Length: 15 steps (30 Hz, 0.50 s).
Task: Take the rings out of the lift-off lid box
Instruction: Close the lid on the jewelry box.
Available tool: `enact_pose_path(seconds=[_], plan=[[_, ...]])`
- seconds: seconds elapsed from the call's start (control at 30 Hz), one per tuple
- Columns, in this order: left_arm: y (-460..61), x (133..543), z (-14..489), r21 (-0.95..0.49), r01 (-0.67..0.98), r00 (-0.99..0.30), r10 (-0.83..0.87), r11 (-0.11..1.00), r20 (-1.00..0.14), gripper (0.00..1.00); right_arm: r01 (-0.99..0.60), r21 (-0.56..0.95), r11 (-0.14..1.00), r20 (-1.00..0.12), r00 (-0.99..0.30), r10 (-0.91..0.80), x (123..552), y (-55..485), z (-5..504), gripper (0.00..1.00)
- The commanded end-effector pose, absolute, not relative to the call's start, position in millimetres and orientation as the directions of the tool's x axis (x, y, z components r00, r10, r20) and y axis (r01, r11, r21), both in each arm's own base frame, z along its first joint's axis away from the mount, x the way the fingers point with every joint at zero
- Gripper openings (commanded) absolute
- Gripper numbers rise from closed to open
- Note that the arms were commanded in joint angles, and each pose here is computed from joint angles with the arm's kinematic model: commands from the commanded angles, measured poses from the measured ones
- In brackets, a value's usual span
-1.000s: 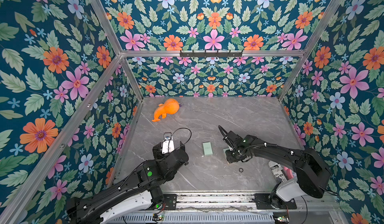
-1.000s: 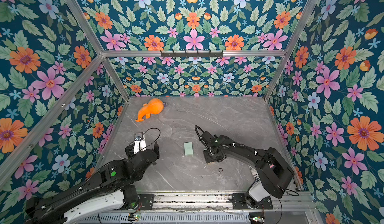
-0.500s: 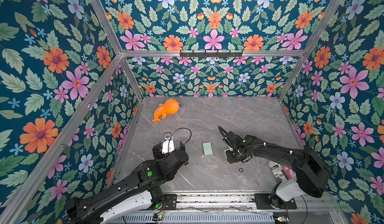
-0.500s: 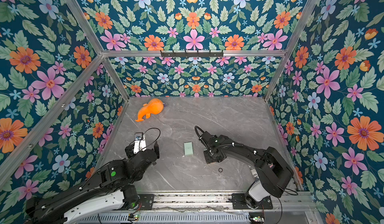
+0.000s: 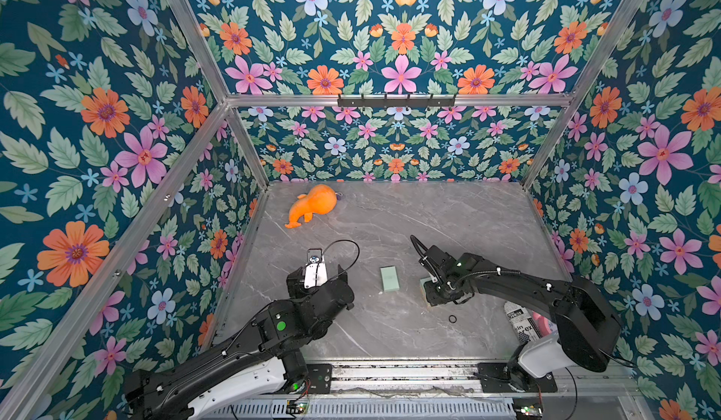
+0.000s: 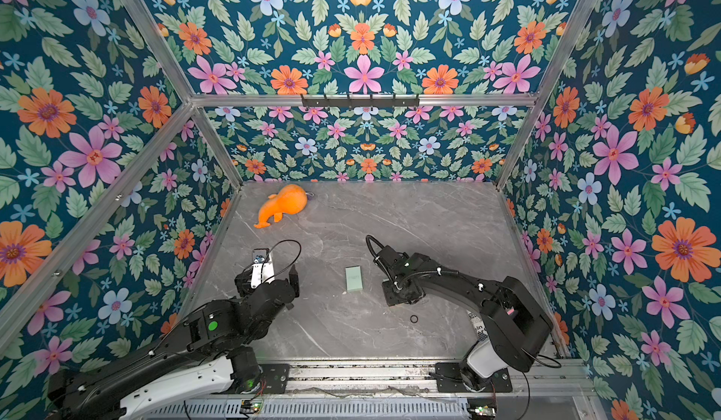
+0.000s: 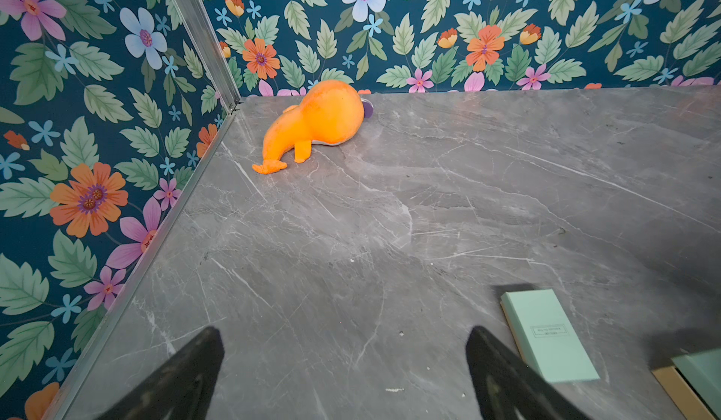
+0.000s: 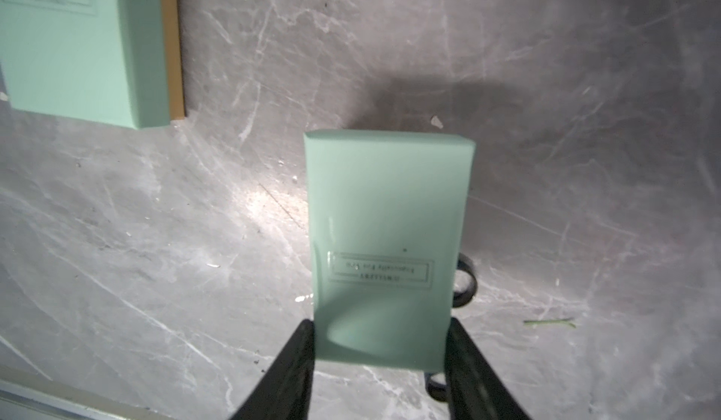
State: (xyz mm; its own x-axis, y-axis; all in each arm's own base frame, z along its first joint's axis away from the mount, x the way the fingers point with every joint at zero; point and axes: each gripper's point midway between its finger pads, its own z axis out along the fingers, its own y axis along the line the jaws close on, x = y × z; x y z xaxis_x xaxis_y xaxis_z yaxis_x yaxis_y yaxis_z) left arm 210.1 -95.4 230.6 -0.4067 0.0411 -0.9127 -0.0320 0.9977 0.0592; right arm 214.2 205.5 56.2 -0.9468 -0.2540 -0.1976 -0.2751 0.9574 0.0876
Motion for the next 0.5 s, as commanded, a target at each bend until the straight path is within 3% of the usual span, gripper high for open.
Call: enact_pose_path(seconds=[0.0,0.47], plan=[[-93.3,210.3,233.2,0.058,-0.041,-0.402,0.037,0.997,-0.915,1.0,-0.269,0.068,0.961,-0.2,-0.947,-0.251,215.0,201.9,57.7,0.38],[-93.5,210.2,233.2,0.057,-0.04,-0.402,0.036,0.998,-0.915,1.0,-0.27,0.081,0.96,-0.196,-0.948,-0.25,214.8,205.1,55.0,0.38]])
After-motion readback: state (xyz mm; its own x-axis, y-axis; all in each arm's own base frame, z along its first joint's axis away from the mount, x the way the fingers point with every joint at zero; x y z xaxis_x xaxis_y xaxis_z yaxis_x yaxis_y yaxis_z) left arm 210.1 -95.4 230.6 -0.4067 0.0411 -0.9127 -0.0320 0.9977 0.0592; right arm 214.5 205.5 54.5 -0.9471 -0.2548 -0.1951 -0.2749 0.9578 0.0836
